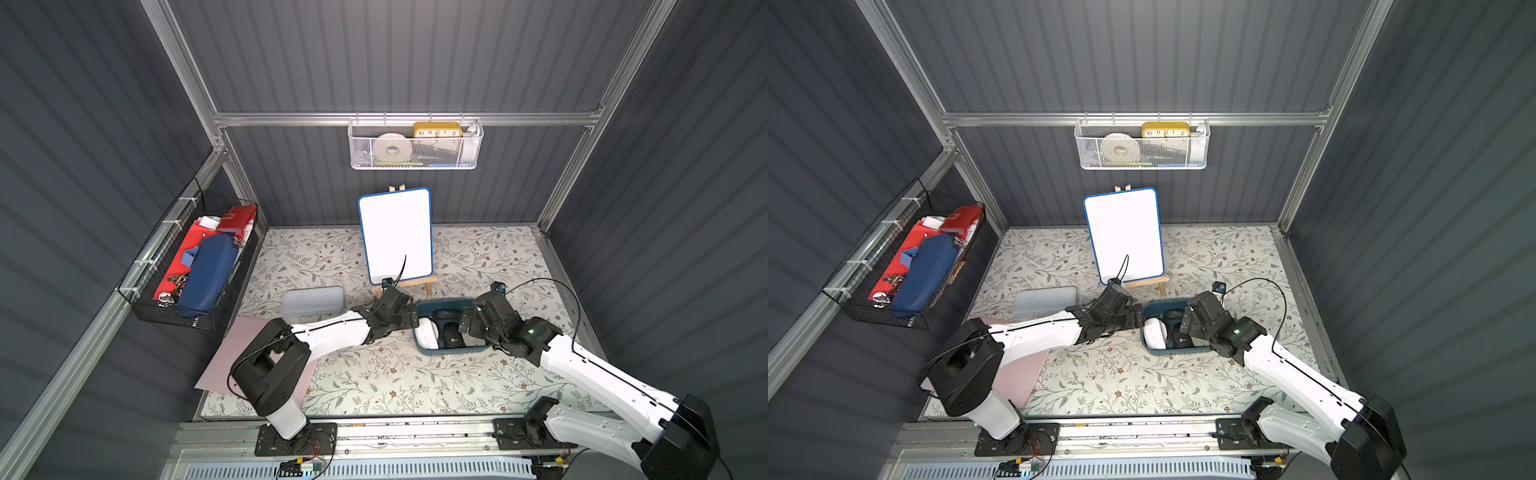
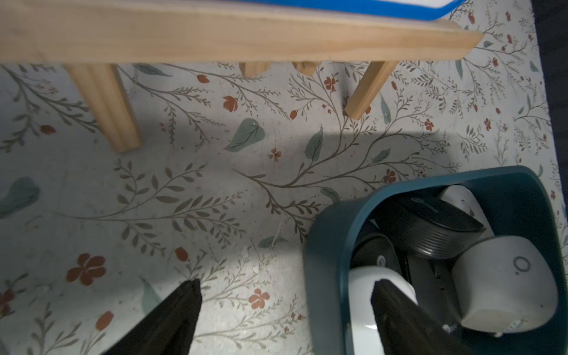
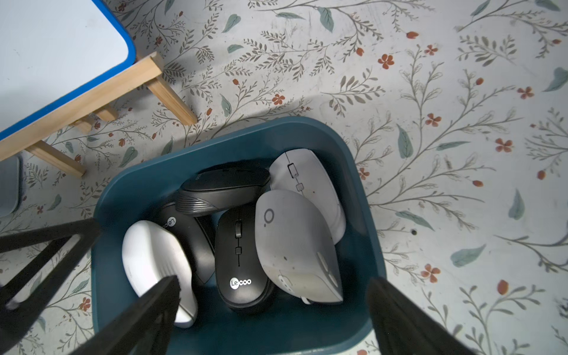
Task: Take out the mouse from the storage box
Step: Move the storage box to the center of the board.
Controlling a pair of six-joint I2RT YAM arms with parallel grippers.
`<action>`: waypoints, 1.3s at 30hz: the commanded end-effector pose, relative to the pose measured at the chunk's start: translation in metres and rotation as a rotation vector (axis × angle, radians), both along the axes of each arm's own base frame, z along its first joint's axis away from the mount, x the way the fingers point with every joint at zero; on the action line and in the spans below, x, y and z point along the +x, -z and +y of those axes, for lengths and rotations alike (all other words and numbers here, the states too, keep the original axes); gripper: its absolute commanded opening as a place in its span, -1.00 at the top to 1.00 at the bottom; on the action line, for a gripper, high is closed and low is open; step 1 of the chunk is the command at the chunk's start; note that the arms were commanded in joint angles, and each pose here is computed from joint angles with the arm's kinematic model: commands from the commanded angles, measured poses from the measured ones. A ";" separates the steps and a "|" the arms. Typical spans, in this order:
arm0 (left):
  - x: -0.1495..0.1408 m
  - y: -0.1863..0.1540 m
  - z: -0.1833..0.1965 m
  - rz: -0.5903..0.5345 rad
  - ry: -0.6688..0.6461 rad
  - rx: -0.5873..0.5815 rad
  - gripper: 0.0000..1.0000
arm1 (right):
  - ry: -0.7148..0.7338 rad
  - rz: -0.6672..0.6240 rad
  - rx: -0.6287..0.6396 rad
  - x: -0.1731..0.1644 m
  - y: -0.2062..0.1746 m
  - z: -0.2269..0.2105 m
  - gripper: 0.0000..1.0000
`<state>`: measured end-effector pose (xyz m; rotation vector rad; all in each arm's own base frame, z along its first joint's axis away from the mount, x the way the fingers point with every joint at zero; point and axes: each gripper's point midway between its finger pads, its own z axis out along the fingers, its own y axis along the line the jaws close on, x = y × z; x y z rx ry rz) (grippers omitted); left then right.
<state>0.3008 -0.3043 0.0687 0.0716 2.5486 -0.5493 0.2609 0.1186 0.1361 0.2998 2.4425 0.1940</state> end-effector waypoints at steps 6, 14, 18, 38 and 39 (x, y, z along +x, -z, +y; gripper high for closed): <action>0.006 0.014 0.013 0.005 -0.057 0.114 -0.73 | -0.002 0.010 0.013 0.000 0.005 0.003 -0.98; 0.003 0.008 0.045 -0.036 -0.165 0.164 -0.55 | -0.028 0.044 0.006 -0.001 0.012 0.008 -0.98; 0.005 0.003 0.068 -0.058 -0.231 0.205 -0.51 | -0.065 0.067 -0.016 -0.002 0.016 0.017 -0.98; 0.006 -0.036 0.099 -0.100 -0.179 0.045 -0.78 | -0.296 0.141 -0.221 0.018 0.031 0.096 -0.98; 0.004 -0.043 0.101 -0.119 -0.180 0.028 -0.82 | -0.300 0.155 -0.238 0.020 0.033 0.097 -0.98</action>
